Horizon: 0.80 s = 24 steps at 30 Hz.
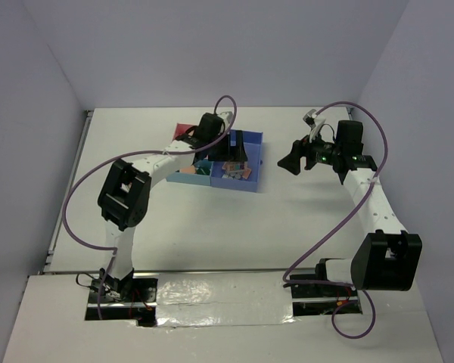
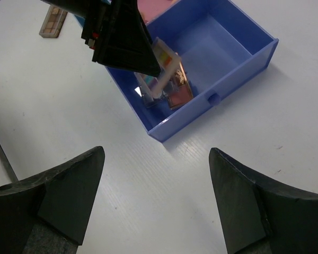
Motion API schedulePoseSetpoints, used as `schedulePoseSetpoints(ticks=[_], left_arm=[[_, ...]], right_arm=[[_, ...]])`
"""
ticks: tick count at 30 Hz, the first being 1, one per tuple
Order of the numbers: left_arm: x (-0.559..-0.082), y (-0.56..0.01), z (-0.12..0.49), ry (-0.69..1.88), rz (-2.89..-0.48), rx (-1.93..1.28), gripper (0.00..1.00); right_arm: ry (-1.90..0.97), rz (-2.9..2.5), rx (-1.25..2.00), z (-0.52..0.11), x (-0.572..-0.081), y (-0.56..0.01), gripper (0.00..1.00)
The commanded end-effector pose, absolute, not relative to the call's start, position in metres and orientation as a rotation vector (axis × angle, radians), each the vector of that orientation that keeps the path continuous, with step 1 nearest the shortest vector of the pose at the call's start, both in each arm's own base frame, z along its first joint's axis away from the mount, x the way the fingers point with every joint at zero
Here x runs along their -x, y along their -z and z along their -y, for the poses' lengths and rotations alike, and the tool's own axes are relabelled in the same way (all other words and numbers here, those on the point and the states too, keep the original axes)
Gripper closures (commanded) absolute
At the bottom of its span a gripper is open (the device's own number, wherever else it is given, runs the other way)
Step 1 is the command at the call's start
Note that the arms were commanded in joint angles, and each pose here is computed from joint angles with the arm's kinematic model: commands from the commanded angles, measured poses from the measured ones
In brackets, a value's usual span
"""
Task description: Organize the makeup
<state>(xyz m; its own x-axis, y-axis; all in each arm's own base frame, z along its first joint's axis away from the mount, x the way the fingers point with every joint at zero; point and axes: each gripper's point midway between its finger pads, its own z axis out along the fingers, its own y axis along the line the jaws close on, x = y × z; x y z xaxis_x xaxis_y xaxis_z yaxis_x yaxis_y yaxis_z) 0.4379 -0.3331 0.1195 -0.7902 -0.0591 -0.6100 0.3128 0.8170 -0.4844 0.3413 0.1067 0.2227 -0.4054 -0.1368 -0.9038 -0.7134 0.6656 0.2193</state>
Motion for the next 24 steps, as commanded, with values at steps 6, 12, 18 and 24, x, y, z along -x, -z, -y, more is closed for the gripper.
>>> schedulePoseSetpoints(ticks=[6,12,18,24], left_arm=[[-0.445,-0.156,0.340,0.798,-2.267,-0.226,0.01],[-0.439,-0.188,0.332,0.795,-2.205,-0.220,0.03],[-0.415,-0.228,0.283,0.739,-2.115,-0.135,0.24],[-0.378,-0.222,0.204,0.664,-2.102,0.045,0.62]], right_arm=[[-0.702,-1.850,0.682,-0.104,-0.346,-0.240,0.12],[-0.699,-1.850,0.683,-0.103,-0.346,-0.241,0.12],[-0.692,-1.851,0.688,-0.103,-0.345,-0.240,0.13],[-0.701,-1.862,0.683,-0.103,-0.347,-0.238,0.13]])
